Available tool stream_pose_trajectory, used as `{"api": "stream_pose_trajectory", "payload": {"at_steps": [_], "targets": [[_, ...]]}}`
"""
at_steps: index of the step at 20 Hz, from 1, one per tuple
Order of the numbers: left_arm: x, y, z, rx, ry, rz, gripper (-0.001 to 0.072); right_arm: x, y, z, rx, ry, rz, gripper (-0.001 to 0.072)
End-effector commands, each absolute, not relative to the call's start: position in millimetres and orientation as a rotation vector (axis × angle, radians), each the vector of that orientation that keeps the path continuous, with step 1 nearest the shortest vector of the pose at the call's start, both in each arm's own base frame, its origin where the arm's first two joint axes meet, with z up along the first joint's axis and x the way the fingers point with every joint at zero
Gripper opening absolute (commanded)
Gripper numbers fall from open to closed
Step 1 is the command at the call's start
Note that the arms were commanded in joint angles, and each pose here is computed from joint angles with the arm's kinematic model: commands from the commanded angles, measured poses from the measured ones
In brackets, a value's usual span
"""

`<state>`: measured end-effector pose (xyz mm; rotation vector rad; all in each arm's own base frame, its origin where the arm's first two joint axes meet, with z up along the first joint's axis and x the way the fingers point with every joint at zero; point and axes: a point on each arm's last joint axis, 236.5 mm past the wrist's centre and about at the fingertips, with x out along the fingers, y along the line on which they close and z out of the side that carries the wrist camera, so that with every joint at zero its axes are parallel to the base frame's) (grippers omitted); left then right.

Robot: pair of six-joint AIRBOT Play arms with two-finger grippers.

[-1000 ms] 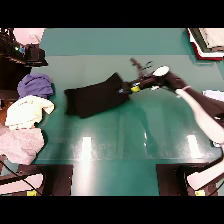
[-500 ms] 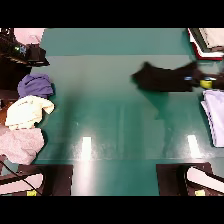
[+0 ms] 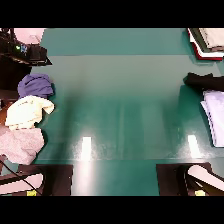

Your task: Fold the shirts.

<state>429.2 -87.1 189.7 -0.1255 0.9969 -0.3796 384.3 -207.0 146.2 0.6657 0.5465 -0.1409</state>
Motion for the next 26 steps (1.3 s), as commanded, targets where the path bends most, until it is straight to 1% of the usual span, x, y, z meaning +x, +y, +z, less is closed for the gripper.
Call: {"api": "stream_pose_trajectory", "payload": {"at_steps": [1, 3, 7, 10, 12, 15, 19, 22, 23, 24, 25, 26], "targets": [[428.5, -87.5, 189.4, -0.127, 1.000, -0.382, 0.0027, 387.0, -222.4, 195.7, 0.603, 0.469, -0.154, 0.0014], [428.6, -87.4, 189.4, -0.126, 0.999, -0.382, 0.0027, 383.5, -226.4, 216.8, 0.576, 0.467, -0.178, 0.0014], [428.9, -87.4, 189.6, -0.119, 0.996, -0.386, 0.0027, 367.3, -233.4, 234.8, 0.512, 0.532, -0.246, 0.0014], [428.9, -87.3, 189.6, -0.116, 0.996, -0.387, 0.0027, 357.0, -231.8, 234.7, 0.520, 0.585, -0.273, 0.0015], [428.8, -87.3, 189.5, -0.095, 0.991, -0.399, 0.0027, 344.5, -231.7, 222.5, 0.538, 0.655, -0.309, 0.0015], [428.7, -87.4, 189.5, -0.078, 0.988, -0.408, 0.0027, 310.2, -243.7, 197.2, 0.533, 0.801, -0.439, 0.0017], [428.8, -87.4, 189.6, -0.071, 0.986, -0.412, 0.0027, 251.1, -258.6, 167.8, 0.549, 1.012, -0.651, 0.0018], [428.9, -87.4, 189.6, -0.048, 0.980, -0.424, 0.0027, 216.7, -264.6, 158.0, 0.556, 1.121, -0.770, 0.0025], [428.9, -87.4, 189.6, -0.048, 0.980, -0.424, 0.0027, 206.0, -266.1, 156.1, 0.551, 1.155, -0.803, 0.0111], [428.8, -87.5, 189.6, -0.048, 0.980, -0.425, 0.0027, 198.1, -268.4, 155.4, 0.541, 1.178, -0.830, 0.0297], [428.9, -87.5, 189.6, -0.048, 0.980, -0.425, 0.0027, 191.1, -270.8, 155.1, 0.531, 1.196, -0.855, 0.0449], [428.9, -87.5, 189.6, -0.047, 0.979, -0.425, 0.0028, 185.4, -272.5, 155.0, 0.524, 1.212, -0.875, 0.0511]]}}
